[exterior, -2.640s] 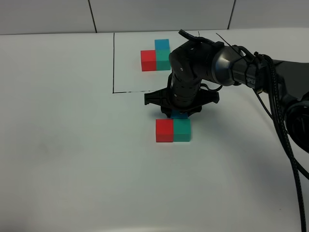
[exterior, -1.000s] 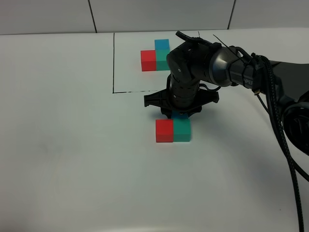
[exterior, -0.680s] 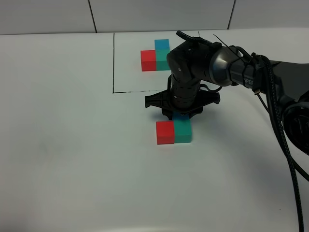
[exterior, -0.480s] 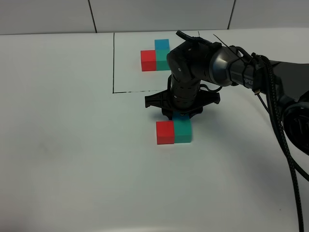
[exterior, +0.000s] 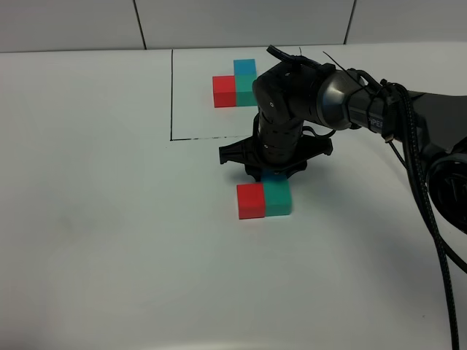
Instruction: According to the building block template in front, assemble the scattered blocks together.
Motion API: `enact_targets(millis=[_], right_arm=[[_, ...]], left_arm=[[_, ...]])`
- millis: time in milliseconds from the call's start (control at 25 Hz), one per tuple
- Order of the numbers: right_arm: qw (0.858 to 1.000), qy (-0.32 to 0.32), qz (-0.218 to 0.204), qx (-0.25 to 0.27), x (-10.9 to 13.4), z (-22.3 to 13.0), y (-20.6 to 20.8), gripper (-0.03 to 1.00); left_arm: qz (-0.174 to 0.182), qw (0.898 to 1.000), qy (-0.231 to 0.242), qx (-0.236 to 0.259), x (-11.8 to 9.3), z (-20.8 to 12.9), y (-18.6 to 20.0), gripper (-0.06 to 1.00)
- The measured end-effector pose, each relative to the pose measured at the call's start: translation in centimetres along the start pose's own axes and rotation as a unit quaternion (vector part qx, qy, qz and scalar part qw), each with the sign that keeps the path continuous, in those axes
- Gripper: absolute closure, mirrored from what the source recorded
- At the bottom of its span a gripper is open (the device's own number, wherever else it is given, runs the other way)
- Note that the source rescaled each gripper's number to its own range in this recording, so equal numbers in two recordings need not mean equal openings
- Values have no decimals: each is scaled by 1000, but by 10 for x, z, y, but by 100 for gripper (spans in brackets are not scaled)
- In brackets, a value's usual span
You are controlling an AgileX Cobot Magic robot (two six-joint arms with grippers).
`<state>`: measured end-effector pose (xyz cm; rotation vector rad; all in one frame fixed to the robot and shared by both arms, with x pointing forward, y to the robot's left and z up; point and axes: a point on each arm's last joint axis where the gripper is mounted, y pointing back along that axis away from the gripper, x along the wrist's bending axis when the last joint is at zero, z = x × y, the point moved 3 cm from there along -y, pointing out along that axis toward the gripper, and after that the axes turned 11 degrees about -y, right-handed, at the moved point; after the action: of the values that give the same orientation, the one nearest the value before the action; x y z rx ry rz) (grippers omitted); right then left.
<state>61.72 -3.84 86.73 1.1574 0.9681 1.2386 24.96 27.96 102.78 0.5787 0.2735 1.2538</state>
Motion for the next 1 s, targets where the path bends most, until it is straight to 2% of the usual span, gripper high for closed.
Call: enact_targets(millis=[80,320,400,680,800,1000], right_arm=[[1000,6,0,2,0,0,0,90],[1000,20,-1,8,-1,-3,-4,56],[1000,30,9,-3,1,-1,3,48],[995,58,56,-61,6,14,45,28],[993,60,61,-75,-5,26,59,21],[995,45,44,-83,-51,55,72,18]], left_arm=[[0,1000,0,0,0,0,0,5],[0,1000,0,0,0,0,0,5],[0,1000,0,0,0,0,0,5],[0,1000,0,0,0,0,0,5],[0,1000,0,0,0,0,0,5],[0,1000,0,0,0,0,0,5]])
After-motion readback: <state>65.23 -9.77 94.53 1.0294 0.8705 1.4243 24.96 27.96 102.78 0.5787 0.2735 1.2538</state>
